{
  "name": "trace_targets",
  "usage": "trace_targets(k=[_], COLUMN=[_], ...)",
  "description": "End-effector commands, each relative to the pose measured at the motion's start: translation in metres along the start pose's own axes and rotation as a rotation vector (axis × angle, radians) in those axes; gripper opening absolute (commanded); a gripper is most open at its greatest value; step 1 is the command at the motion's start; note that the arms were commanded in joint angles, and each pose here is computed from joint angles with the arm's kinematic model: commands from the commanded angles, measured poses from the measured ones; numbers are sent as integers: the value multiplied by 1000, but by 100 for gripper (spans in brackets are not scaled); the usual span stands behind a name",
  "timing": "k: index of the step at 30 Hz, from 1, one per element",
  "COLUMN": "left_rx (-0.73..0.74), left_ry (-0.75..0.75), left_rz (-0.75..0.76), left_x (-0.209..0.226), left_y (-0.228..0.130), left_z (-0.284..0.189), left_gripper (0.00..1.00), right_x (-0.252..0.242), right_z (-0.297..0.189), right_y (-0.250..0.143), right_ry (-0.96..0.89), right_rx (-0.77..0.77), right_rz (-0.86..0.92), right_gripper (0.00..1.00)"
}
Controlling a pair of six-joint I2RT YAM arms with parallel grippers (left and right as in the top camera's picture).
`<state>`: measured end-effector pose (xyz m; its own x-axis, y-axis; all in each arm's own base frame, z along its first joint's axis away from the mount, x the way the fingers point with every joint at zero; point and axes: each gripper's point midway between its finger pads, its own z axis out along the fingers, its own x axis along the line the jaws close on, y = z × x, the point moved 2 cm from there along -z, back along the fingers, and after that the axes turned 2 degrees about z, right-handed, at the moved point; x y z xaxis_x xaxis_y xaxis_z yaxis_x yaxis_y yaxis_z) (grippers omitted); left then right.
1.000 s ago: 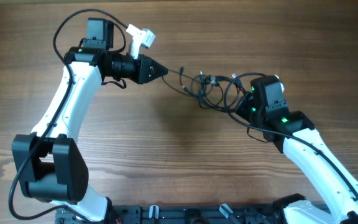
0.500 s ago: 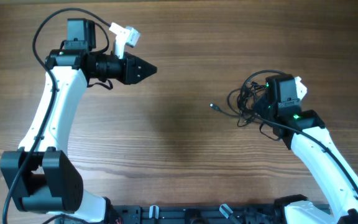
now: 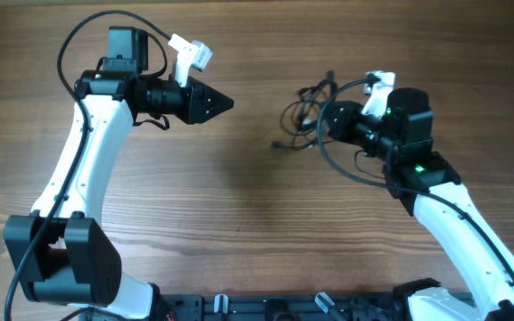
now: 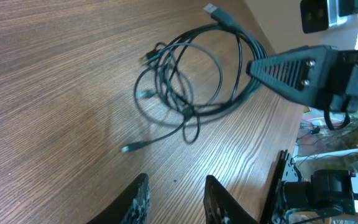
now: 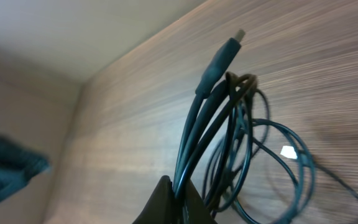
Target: Untangle cables
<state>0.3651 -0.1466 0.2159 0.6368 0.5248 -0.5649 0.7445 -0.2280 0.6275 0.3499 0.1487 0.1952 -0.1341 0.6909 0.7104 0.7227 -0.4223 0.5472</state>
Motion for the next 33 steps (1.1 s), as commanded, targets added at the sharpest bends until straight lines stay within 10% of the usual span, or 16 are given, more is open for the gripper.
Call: trace_targets(k=[1, 14, 19, 25, 33], left_rx=[-8, 18, 61, 109, 79], left_ry=[4, 4, 59, 98, 184], left_rz=[38, 23, 27, 42, 0], left_x=[-5, -6, -2, -3, 13], left_y=[2, -4, -10, -16, -8], left_z=[-4, -3, 2, 10, 6], left_gripper=[30, 33, 35, 38, 35], right_x=[14, -51, -42, -24, -47], right_z=[11, 55, 41, 6, -11], right_y=[-18, -74, -45, 21, -5], right_ry=[72, -160, -277, -525, -642], right_rx=[84, 403, 428, 318, 436], right_rz=[-84, -212, -317, -373, -296], right_gripper=[4, 5, 62, 64, 53])
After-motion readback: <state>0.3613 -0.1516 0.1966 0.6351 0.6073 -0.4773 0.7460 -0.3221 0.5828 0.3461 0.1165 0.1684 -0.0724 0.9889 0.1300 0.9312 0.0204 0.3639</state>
